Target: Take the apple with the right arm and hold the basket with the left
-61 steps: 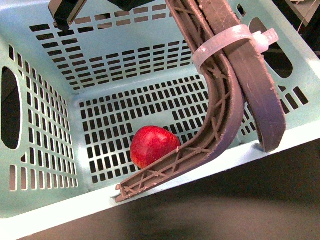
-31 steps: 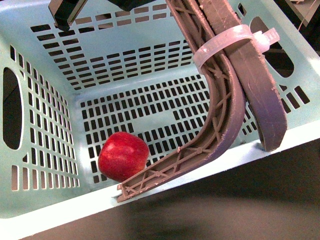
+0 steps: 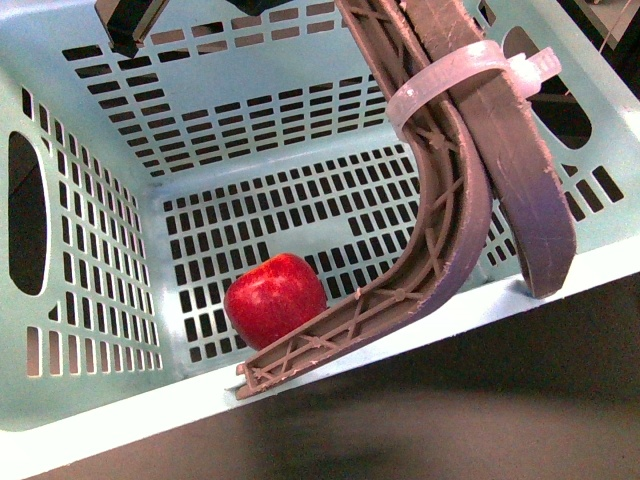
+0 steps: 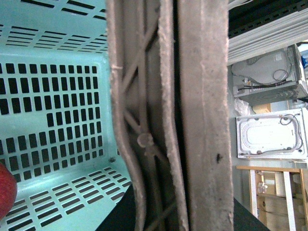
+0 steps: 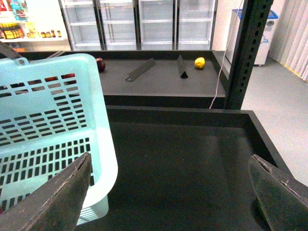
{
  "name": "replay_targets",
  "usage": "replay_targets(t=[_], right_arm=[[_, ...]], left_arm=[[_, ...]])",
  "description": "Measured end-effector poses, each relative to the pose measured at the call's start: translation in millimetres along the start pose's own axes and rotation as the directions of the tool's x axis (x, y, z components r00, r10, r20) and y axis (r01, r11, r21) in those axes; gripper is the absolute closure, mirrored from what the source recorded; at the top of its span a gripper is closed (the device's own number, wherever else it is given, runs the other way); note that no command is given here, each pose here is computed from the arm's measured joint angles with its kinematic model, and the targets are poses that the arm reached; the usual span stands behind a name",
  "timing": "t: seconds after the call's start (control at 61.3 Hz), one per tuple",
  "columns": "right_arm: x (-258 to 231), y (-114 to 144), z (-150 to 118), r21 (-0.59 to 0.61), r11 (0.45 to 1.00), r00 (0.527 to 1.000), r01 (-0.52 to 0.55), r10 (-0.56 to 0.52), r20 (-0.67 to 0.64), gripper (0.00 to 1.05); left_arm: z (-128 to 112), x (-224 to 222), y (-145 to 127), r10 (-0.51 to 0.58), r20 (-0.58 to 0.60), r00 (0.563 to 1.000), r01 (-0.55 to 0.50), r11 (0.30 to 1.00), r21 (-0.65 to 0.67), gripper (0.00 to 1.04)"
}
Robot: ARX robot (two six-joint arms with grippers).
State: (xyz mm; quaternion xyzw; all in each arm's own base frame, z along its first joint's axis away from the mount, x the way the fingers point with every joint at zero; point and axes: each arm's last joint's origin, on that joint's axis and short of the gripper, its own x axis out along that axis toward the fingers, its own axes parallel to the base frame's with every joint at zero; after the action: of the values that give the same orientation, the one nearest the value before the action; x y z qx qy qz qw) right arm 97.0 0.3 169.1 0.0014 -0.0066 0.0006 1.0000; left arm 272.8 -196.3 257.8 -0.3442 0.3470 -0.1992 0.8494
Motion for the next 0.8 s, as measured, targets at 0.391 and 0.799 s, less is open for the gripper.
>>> replay_targets(t=[0.391, 0.799], right_arm=[[-0.1, 0.0, 0.0, 0.0, 1.0, 1.0, 0.001, -0.001, 0.0, 0.09], [-0.1, 0.0, 0.2, 0.0, 1.0, 1.0, 0.0, 0.0, 0.001, 0.09]], left_arm=[[13.6, -5.9, 11.4, 0.11, 0.529, 0.842, 0.078, 0.944, -0.32, 0.89], [63.8, -4.7, 83.4, 0.265, 0.568, 0.779, 0.083, 0.854, -0.513, 0.89]])
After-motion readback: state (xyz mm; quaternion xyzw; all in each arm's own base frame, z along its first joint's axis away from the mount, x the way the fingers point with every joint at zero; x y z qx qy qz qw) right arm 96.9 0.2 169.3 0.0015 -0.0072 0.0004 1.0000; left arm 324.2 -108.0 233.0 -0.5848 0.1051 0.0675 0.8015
